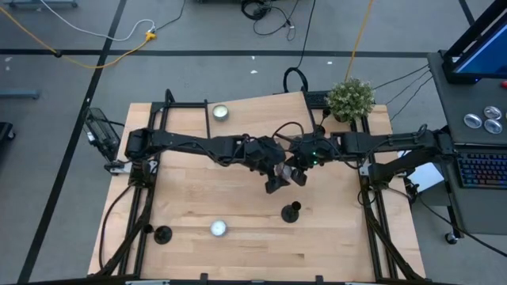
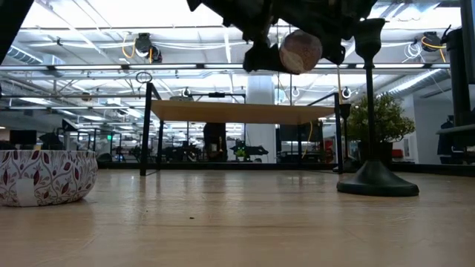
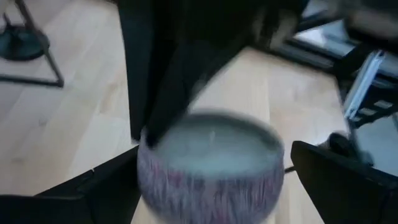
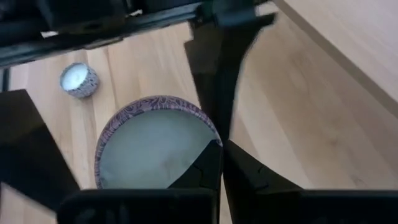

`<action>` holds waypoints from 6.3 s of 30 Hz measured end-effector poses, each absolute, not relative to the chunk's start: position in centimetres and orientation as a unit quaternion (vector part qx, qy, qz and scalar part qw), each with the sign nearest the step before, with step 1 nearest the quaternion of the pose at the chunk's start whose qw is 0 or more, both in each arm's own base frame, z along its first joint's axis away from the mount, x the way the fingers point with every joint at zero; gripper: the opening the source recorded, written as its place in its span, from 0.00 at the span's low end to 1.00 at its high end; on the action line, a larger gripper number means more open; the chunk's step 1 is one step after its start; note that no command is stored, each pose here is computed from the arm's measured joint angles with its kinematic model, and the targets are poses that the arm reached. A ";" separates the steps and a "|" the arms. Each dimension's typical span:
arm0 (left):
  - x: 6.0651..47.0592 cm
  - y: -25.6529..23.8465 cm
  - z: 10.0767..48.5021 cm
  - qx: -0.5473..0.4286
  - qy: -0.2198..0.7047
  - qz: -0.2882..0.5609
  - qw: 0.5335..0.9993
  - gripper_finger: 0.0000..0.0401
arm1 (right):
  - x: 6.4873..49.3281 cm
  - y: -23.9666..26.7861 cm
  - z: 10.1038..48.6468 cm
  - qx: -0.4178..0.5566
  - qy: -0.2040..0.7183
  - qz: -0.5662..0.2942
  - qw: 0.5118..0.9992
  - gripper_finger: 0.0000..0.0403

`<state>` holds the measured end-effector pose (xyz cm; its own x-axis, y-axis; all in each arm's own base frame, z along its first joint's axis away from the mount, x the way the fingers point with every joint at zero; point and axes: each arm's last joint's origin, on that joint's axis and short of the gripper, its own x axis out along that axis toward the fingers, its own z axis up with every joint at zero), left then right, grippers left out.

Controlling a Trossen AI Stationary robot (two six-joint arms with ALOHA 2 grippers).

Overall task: Pick & Place candle stick holders
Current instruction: Put the pink patterned scented candle on the shelf, then put the red patterned candle on the shelf

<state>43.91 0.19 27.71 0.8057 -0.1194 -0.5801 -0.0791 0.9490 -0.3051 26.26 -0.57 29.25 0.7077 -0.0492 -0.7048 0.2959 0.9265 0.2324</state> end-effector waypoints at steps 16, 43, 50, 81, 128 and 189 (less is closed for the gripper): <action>43.9 0.3 27.9 -0.143 0.306 -0.029 0.941 0.98 | 26.4 -0.5 29.4 0.175 0.364 -0.075 0.912 0.00; 43.8 0.4 27.7 -0.128 0.312 -0.007 0.941 0.72 | 26.7 -0.5 29.7 0.182 0.346 -0.074 0.917 0.00; 43.8 0.6 27.7 -0.132 0.315 -0.003 0.940 0.72 | 26.7 -0.5 29.7 0.183 0.345 -0.076 0.917 0.00; 40.6 1.4 30.1 -0.087 0.354 0.129 0.922 0.73 | 23.6 -0.7 31.7 0.177 0.331 -0.093 0.922 0.19; 26.3 0.6 34.8 -0.137 0.070 0.365 0.918 0.51 | 22.3 -0.7 30.2 0.180 0.325 -0.104 0.923 0.18; 27.6 -13.4 19.3 -0.188 0.579 0.137 0.781 0.56 | 20.6 -1.0 31.2 0.080 0.316 -0.121 0.938 0.20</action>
